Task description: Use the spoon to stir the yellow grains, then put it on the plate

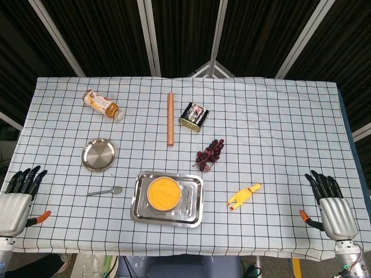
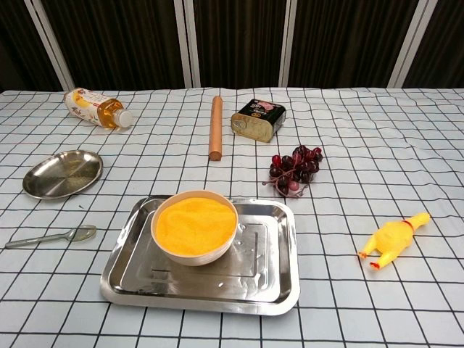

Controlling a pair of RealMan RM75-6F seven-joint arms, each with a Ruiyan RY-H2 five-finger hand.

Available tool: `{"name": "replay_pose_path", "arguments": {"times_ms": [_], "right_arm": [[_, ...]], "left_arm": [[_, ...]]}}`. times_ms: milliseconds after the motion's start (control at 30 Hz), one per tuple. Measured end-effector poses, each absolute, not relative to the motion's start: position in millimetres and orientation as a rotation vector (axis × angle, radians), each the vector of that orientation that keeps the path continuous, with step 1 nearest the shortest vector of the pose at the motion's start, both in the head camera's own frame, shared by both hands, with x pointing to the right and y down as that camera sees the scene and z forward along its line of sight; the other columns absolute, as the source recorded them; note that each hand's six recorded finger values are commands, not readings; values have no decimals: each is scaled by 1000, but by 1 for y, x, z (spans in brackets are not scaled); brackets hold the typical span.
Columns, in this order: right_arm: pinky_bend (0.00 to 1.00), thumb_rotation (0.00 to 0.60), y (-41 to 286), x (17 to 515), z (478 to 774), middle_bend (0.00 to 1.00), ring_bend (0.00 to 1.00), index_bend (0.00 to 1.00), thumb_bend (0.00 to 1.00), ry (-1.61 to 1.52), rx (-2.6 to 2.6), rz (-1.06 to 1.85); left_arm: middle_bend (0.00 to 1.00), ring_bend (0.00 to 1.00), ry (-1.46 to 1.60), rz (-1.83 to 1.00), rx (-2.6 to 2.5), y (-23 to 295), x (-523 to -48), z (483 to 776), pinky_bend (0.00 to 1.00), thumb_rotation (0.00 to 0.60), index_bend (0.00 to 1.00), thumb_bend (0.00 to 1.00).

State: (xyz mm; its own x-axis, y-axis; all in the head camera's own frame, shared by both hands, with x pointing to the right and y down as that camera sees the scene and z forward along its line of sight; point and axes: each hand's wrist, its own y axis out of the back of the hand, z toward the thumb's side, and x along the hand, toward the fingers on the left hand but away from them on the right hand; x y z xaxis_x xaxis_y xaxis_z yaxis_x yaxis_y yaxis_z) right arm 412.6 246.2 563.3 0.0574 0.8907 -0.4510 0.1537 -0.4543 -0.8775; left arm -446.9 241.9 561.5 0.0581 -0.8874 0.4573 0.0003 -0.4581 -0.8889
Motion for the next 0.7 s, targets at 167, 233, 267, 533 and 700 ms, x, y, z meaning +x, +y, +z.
{"name": "replay_pose_path", "arguments": {"times_ms": [167, 233, 267, 533, 700], "right_arm": [[0, 600, 247, 412, 563, 0, 0, 0, 317, -1053, -1695, 1452], [0, 600, 247, 412, 563, 0, 0, 0, 317, -1055, -1694, 1452], [0, 600, 247, 412, 562, 0, 0, 0, 317, -1057, -1694, 1451], [0, 600, 247, 412, 565, 0, 0, 0, 317, -1057, -1702, 1457], [0, 600, 248, 412, 564, 0, 0, 0, 317, -1065, -1709, 1454]], "left_arm": [[0, 0, 909, -1501, -1588, 242, -447, 562, 0, 600, 0, 0], [0, 0, 904, -1504, -1591, 243, -447, 563, 0, 600, 0, 0], [0, 0, 900, -1506, -1592, 243, -446, 563, 0, 600, 0, 0], [565, 619, 870, -1514, -1588, 235, -438, 568, 647, 600, 101, 67], [960, 975, 860, -1560, -1607, 225, -428, 580, 951, 600, 387, 240]]}}
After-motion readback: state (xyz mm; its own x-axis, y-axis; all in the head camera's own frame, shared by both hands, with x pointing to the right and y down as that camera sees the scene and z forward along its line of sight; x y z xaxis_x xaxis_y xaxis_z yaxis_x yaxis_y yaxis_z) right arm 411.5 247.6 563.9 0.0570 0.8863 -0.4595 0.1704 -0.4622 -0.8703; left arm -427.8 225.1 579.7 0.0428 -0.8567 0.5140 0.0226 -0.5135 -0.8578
